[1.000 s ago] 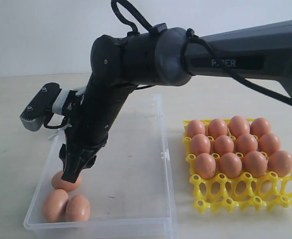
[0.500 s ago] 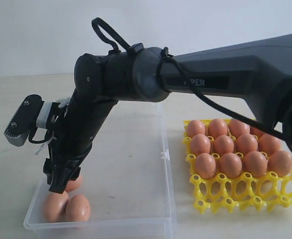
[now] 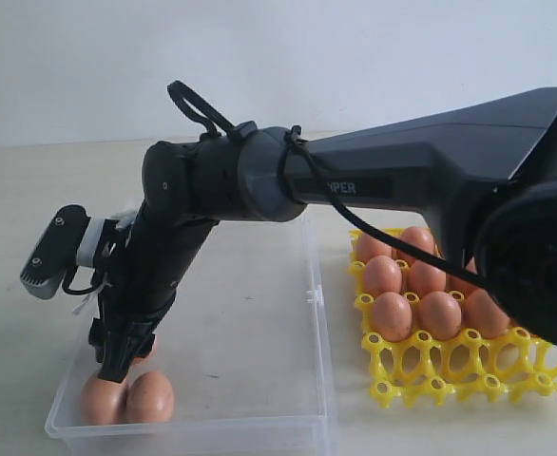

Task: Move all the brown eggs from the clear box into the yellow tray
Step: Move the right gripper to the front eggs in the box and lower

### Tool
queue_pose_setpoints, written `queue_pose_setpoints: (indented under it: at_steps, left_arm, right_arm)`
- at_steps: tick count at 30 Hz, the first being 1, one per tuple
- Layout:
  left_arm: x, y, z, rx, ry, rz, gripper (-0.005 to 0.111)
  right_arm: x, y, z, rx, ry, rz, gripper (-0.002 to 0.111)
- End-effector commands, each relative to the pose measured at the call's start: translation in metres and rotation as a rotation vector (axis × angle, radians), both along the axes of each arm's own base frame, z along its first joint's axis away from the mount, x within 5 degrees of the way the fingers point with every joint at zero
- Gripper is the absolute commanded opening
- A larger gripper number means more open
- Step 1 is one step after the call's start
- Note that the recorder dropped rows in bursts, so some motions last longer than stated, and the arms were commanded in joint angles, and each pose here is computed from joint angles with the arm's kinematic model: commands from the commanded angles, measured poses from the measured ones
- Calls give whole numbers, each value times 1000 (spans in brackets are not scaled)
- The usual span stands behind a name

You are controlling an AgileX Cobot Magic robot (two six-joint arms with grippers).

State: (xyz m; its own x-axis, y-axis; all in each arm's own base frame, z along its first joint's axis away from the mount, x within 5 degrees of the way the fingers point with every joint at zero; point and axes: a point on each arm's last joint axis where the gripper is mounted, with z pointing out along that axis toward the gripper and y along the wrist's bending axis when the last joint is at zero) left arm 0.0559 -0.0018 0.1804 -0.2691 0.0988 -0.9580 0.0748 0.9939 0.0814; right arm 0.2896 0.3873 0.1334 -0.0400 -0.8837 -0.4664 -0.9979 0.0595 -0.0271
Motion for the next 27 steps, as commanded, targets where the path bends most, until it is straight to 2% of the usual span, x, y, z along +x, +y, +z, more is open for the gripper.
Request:
queue_pose_setpoints:
  at_steps: [1, 14, 16, 23, 27]
  left_arm:
    - [0, 0, 3, -7, -17, -4, 0]
    - [0, 0, 3, -7, -17, -4, 0]
    - [0, 0, 3, -7, -17, -4, 0]
    - [0, 0, 3, -7, -17, -4, 0]
    - [0, 0, 3, -7, -17, -4, 0]
  right_arm:
    - [1, 3, -1, 14, -9, -2, 59]
    - [2, 5, -19, 12, 21, -28, 59]
    - [2, 6, -19, 20, 14, -34, 56]
    - [2, 7, -18, 28, 22, -43, 32]
    - [2, 7, -14, 35, 18, -45, 9]
